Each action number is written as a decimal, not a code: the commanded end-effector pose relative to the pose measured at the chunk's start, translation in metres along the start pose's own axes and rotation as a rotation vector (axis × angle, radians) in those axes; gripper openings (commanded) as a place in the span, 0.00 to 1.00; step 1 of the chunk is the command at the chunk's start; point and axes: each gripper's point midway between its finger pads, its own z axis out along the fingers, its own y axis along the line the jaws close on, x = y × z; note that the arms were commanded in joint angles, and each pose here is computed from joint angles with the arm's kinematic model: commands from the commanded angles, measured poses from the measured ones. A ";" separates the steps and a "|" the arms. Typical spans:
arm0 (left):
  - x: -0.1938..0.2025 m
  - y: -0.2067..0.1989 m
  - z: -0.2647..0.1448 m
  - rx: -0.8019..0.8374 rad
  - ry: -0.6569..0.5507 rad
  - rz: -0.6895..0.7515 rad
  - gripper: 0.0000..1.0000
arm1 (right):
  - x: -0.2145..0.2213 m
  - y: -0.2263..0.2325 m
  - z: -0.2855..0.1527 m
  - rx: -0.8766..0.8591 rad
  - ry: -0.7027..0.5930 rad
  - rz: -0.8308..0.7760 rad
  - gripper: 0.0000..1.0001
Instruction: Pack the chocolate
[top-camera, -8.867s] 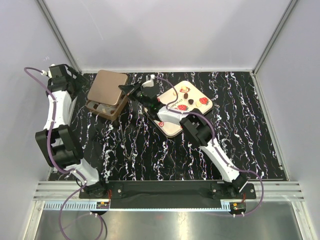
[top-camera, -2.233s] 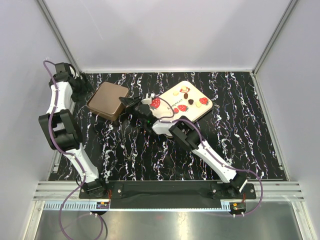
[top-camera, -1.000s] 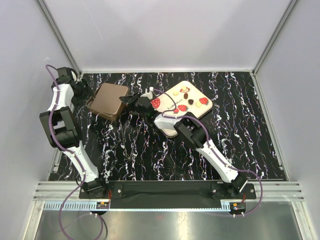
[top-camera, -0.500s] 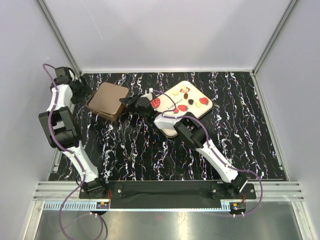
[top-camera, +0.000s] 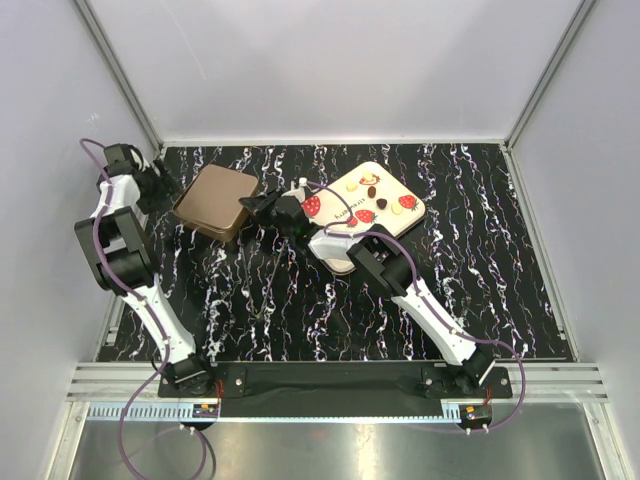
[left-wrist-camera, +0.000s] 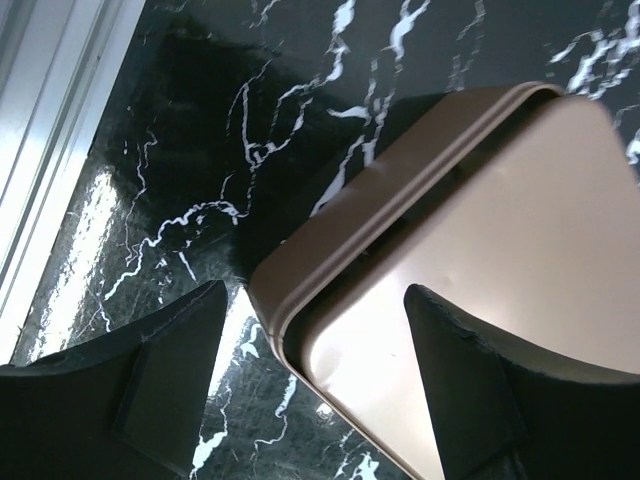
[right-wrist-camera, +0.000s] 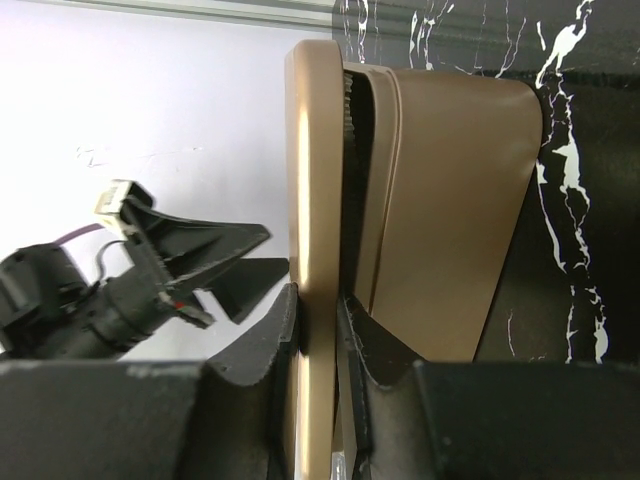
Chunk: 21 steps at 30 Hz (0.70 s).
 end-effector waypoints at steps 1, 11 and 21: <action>-0.003 0.001 0.006 0.004 -0.003 -0.015 0.77 | 0.001 -0.004 -0.005 0.043 0.020 -0.028 0.01; -0.001 -0.013 0.003 0.079 -0.015 -0.054 0.76 | -0.007 -0.019 -0.012 0.073 0.011 -0.007 0.00; 0.011 -0.031 -0.008 0.165 0.010 -0.123 0.70 | -0.003 -0.014 -0.007 0.051 0.046 0.003 0.00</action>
